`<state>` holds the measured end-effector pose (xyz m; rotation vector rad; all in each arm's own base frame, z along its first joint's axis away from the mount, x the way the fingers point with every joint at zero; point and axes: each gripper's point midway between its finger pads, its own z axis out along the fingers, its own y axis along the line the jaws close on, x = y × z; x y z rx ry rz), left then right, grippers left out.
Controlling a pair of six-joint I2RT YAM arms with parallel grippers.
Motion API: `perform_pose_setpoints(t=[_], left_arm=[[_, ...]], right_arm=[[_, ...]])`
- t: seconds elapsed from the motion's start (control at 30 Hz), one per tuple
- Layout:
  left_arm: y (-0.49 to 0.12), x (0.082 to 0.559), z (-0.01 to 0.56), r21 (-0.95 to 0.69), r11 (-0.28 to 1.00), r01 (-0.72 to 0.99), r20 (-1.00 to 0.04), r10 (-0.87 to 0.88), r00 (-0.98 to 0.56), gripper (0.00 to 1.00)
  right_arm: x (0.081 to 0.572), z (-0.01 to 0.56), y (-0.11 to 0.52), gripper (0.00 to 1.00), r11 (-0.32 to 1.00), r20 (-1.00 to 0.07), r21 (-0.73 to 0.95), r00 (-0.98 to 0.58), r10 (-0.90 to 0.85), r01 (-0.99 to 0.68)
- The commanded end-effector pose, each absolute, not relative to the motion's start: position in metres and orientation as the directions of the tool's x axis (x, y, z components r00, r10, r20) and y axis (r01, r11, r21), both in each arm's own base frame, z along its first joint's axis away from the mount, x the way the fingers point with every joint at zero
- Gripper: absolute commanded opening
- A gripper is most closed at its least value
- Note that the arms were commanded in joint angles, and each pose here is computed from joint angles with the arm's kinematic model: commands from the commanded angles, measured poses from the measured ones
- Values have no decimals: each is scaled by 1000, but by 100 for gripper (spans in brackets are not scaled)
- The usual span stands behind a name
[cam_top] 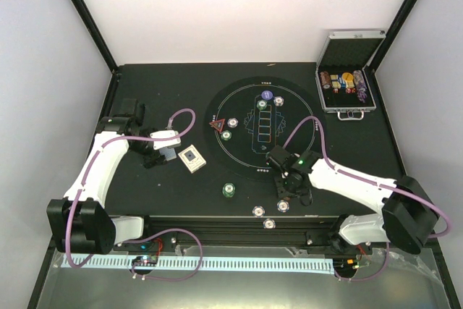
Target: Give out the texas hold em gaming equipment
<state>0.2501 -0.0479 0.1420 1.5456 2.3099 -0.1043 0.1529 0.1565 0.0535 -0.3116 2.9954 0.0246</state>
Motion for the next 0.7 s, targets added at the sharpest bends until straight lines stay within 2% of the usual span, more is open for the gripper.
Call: perform_pose_setpoints(t=[0.0, 0.5, 0.67], left_arm=[[-47, 256, 158, 184, 386, 904, -350, 885, -306, 1], [-47, 257, 157, 184, 384, 905, -348, 886, -305, 2], [-47, 257, 156, 184, 384, 905, -348, 887, -305, 2]], right_arm=[[158, 52, 154, 59, 984, -152, -26, -972, -180, -178], [161, 68, 154, 53, 985, -184, -14, -967, -174, -174], [163, 77, 151, 55, 986, -204, -25, -965, -164, -163]])
